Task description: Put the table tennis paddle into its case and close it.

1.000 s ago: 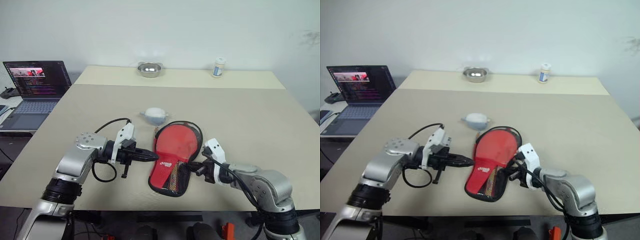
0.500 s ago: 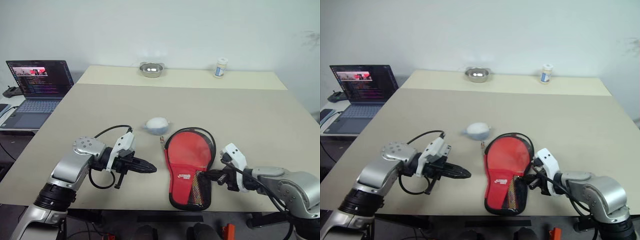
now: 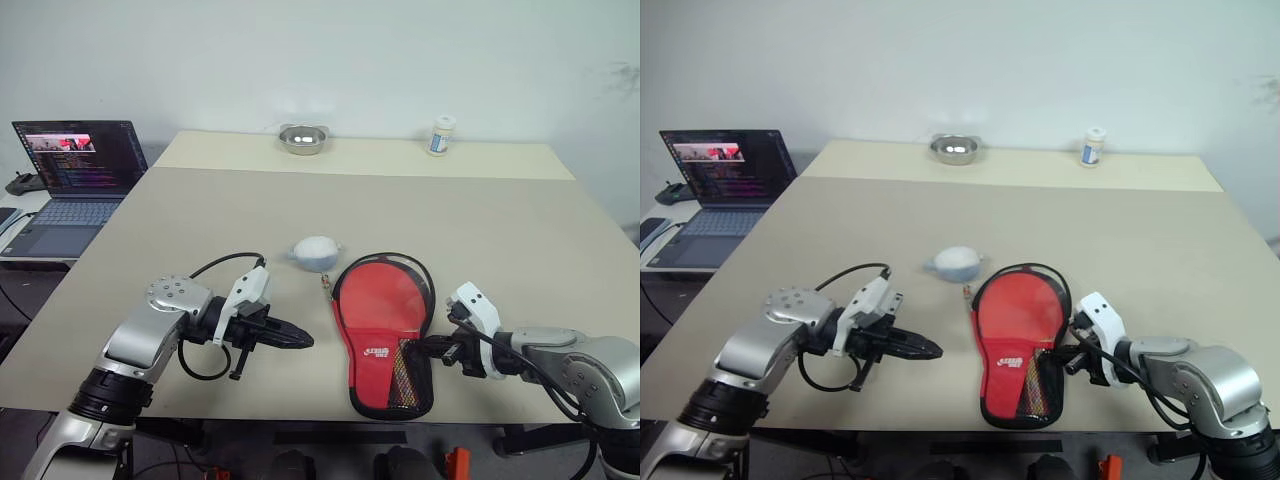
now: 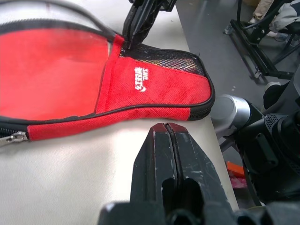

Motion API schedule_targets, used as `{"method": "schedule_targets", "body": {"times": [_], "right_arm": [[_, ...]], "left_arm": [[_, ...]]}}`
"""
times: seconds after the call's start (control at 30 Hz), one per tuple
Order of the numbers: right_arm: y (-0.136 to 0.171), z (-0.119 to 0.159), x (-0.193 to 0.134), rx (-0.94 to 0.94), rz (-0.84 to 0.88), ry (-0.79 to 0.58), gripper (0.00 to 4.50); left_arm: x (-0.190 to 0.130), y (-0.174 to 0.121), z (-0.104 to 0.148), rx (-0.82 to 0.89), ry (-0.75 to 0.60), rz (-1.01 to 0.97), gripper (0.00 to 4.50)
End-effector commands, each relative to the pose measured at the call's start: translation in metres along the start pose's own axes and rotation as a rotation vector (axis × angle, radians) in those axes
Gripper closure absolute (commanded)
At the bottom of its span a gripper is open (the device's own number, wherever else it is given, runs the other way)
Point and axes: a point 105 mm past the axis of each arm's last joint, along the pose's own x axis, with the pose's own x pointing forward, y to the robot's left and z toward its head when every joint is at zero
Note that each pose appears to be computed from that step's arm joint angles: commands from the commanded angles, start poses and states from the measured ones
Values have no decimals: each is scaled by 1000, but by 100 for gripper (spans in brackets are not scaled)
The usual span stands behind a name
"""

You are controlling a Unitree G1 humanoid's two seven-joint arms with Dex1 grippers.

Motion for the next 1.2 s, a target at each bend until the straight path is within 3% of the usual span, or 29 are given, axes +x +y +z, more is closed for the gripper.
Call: {"method": "schedule_targets", "body": {"times": [0.03,0.2,0.3,0.47,0.57,0.77,0.9,1.1,1.2], "right_arm": [[-1,6,-11,-33,-19,-27,277],[1,3,-25,-168,-31,18,115],[7,20,-43,-292,2,-17,10],[33,72,-52,-414,129,-273,4],[36,84,-24,-392,134,-340,4],[38,85,40,-358,118,-348,4],[30,71,64,-346,91,-303,0],[27,52,73,-351,80,-250,0],[26,49,72,-353,80,-240,0]], "left_arm": [[2,-1,5,35,-9,-15,450],[3,0,3,30,-13,-1,450],[2,5,2,27,-17,34,450],[-5,21,3,-17,-40,156,450],[-10,25,1,-28,-26,193,450],[-18,33,7,-46,-26,235,450],[-21,44,18,-56,-73,301,361],[-27,59,34,-33,-117,391,153],[-34,83,43,19,-109,490,39]]}}
